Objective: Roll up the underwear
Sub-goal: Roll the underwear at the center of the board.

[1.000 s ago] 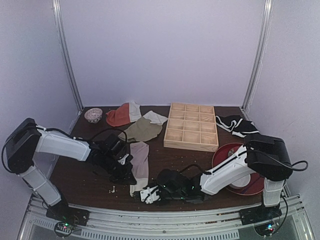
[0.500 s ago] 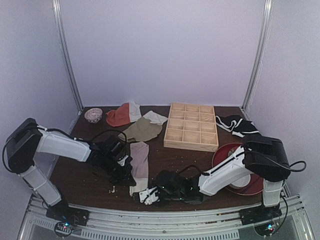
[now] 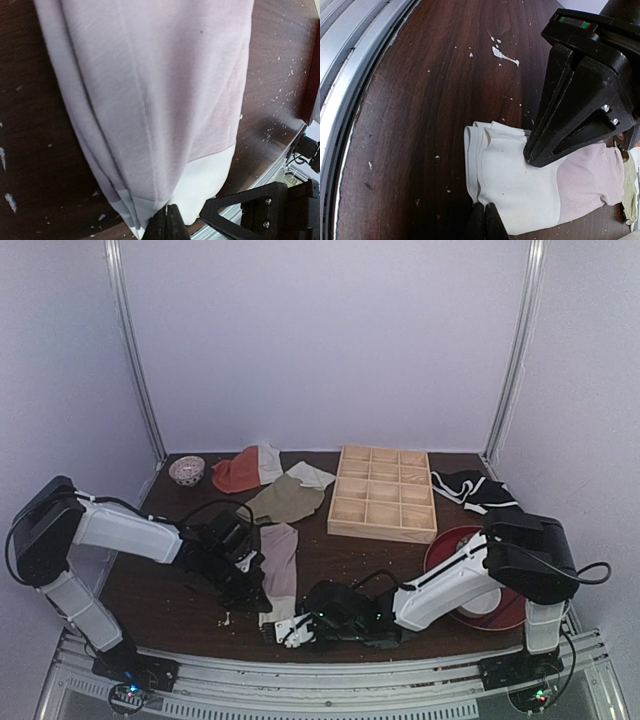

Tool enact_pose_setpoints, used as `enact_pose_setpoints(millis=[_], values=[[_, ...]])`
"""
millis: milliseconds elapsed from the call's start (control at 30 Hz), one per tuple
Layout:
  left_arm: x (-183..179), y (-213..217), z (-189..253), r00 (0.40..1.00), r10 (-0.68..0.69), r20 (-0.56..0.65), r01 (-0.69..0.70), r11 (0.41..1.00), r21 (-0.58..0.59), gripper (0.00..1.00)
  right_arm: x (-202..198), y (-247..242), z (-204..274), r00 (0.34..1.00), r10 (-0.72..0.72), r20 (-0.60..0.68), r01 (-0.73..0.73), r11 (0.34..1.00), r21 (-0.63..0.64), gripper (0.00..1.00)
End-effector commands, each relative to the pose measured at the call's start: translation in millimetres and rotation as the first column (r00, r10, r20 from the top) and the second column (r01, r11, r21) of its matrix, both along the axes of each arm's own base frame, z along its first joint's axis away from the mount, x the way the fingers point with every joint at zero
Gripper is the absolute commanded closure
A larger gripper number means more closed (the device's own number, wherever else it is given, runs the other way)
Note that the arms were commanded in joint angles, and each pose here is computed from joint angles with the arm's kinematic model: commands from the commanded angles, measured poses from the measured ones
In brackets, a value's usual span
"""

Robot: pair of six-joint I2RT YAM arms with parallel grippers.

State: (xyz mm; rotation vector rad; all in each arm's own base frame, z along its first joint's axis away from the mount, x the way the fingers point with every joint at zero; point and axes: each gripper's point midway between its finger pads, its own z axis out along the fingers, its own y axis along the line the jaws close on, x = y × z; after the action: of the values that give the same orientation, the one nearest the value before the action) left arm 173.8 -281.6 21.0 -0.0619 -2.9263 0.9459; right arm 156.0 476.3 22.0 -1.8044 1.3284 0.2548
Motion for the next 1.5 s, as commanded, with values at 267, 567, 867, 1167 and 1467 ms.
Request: enact_pose_setpoints(millis=[267, 567, 867, 1167, 1467], values=[[15, -2, 19, 0.998, 0.001, 0.060, 0.000, 1.000, -0.011, 0.87, 14, 3, 32, 0.983, -0.096, -0.159, 0.104, 0.994, 0.037, 1.00], [47, -1, 50, 0.988, 0.029, 0.153, -0.023, 0.999, -0.042, 0.80, 16, 6, 55, 0.965, -0.102, -0.242, 0.125, 0.989, 0.081, 1.00], [65, -13, 35, 0.988, 0.019, 0.152, -0.012, 0.999, -0.046, 0.80, 19, 8, 57, 0.964, -0.107, -0.245, 0.130, 0.988, 0.080, 1.00], [50, -1, 8, 0.995, -0.001, 0.099, 0.000, 1.000, 0.005, 0.88, 36, 14, 65, 0.954, -0.142, -0.265, 0.173, 0.980, 0.096, 1.00], [45, 4, 3, 0.996, 0.000, 0.092, -0.002, 1.000, 0.015, 0.89, 55, 18, 63, 0.940, -0.177, -0.292, 0.212, 0.973, 0.093, 1.00]])
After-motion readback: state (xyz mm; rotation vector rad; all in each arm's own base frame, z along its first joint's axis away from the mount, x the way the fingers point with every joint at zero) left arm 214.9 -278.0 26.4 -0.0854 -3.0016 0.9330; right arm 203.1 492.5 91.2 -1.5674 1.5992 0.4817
